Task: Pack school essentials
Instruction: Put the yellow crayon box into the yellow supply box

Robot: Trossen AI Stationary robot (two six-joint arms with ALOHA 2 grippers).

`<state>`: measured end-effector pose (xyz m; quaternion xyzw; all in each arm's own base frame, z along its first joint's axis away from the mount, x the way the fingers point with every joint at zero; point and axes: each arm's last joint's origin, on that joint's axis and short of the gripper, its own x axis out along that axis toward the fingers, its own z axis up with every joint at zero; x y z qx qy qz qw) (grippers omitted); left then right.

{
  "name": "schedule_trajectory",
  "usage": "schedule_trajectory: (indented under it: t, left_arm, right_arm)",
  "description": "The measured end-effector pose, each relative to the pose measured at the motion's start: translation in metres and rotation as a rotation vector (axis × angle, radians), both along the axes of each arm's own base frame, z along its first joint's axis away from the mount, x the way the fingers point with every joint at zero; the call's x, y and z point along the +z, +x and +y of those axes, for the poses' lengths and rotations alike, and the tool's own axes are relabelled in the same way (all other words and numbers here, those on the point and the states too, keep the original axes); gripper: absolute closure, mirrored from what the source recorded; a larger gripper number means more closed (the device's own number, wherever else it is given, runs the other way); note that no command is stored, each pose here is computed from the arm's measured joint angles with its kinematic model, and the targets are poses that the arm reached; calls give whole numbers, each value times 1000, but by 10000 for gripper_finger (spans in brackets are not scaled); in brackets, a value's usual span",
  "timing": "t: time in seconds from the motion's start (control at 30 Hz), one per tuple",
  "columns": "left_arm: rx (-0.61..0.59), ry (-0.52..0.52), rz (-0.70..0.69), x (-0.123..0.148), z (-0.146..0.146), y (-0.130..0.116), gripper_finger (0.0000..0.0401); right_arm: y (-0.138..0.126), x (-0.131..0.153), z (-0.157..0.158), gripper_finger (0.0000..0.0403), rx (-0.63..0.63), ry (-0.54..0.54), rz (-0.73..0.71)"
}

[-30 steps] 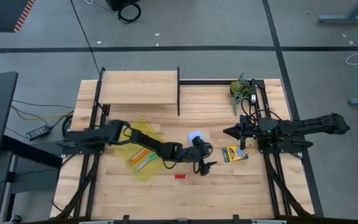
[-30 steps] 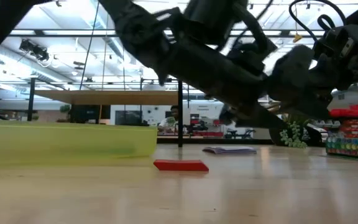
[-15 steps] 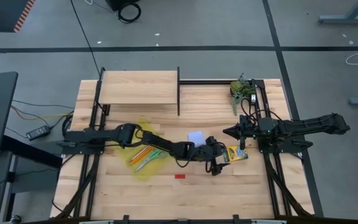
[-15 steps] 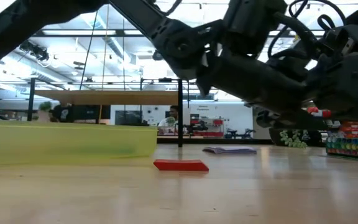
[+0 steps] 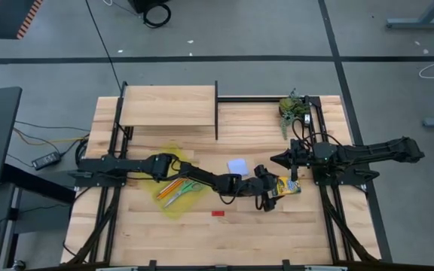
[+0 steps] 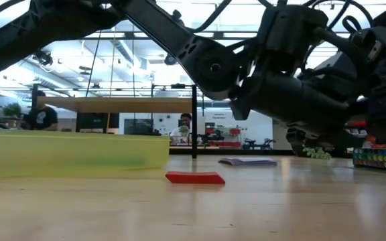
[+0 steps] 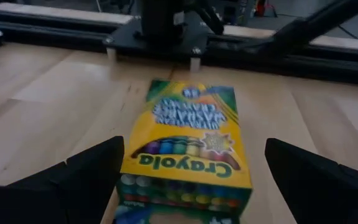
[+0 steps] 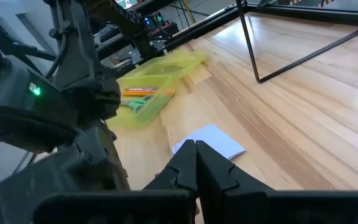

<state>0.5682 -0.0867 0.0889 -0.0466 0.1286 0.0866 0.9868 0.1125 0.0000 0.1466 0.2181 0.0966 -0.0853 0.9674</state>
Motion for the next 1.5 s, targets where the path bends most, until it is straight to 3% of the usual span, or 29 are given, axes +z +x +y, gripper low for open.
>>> schedule_trajectory:
  t: [0.27,0.47,0.9,1.1,1.5]
  left_arm:
    - [10,68,-14,5,1,2,1]
    - [9,19,23,1,8,2,1]
    - [-48,22,42,0,11,2,1]
    - [-14,-40,33,0,11,2,1]
    - [23,-34,-20,17,2,1,1]
  right_arm:
    - [0,0,0,393,0,0,0]
    - [0,0,0,393,0,0,0]
    - [0,0,0,393,0,0,0]
    - [0,0,0,393,0,0,0]
    - [0,0,0,393,0,0,0]
